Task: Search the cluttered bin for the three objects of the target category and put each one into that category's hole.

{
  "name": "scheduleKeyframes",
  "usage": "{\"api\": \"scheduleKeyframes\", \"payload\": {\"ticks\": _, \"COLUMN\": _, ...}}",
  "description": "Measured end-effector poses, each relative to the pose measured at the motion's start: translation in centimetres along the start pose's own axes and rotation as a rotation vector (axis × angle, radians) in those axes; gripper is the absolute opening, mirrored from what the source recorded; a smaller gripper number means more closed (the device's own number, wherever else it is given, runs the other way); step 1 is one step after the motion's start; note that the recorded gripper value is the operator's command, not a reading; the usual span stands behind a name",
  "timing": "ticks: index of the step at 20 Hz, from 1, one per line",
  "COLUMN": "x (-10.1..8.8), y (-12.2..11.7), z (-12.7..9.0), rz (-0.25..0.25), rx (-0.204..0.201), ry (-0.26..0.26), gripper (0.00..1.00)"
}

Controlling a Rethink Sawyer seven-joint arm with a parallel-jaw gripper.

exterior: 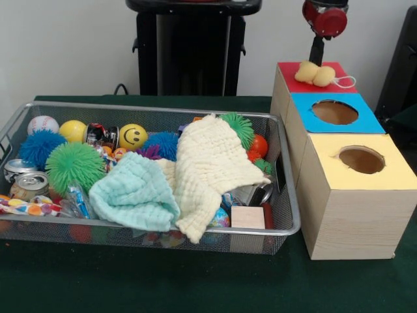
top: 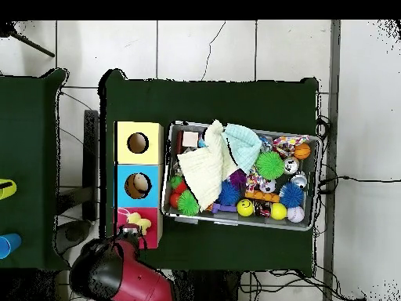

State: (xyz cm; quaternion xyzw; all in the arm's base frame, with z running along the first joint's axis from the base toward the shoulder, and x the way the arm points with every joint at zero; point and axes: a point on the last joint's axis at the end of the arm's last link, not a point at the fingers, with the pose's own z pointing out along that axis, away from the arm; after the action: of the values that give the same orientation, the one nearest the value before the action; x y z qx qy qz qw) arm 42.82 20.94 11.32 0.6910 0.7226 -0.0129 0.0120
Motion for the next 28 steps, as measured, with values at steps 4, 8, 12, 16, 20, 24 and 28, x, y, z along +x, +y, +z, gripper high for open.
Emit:
{"api": "scheduleKeyframes", "payload": {"ticks": 4, "x": -0.3, "y": -1.4, "z": 0.3, "rz": 0.004, "rx": 0.026, "ry": -0.003, "gripper": 0.0}}
{"api": "scheduleKeyframes", "payload": {"ticks": 8, "x": -0.5, "y": -2.8, "z": 0.5, "rz": 0.012, "rx": 0.051, "ry": -0.002, "gripper": 0.0}}
{"api": "scheduleKeyframes", "payload": {"ticks": 12, "x": -0.5, "y": -4.0, "z": 0.8, "rz": 0.022, "rx": 0.08, "ry": 0.011, "gripper": 1.0}}
{"api": "scheduleKeyframes", "payload": {"ticks": 16, "x": -0.6, "y": -4.3, "z": 0.9, "rz": 0.023, "rx": 0.086, "ry": 0.011, "gripper": 1.0}}
{"api": "scheduleKeyframes", "payload": {"ticks": 20, "x": -0.5, "y": -4.2, "z": 0.8, "rz": 0.022, "rx": 0.083, "ry": 0.012, "gripper": 1.0}}
{"api": "scheduleKeyframes", "payload": {"ticks": 24, "x": -0.4, "y": -4.5, "z": 0.3, "rz": 0.024, "rx": 0.1, "ry": 0.026, "gripper": 1.0}}
{"api": "scheduleKeyframes", "payload": {"ticks": 28, "x": -0.6, "y": -5.4, "z": -0.8, "rz": 0.007, "rx": 0.156, "ry": 0.052, "gripper": 1.0}}
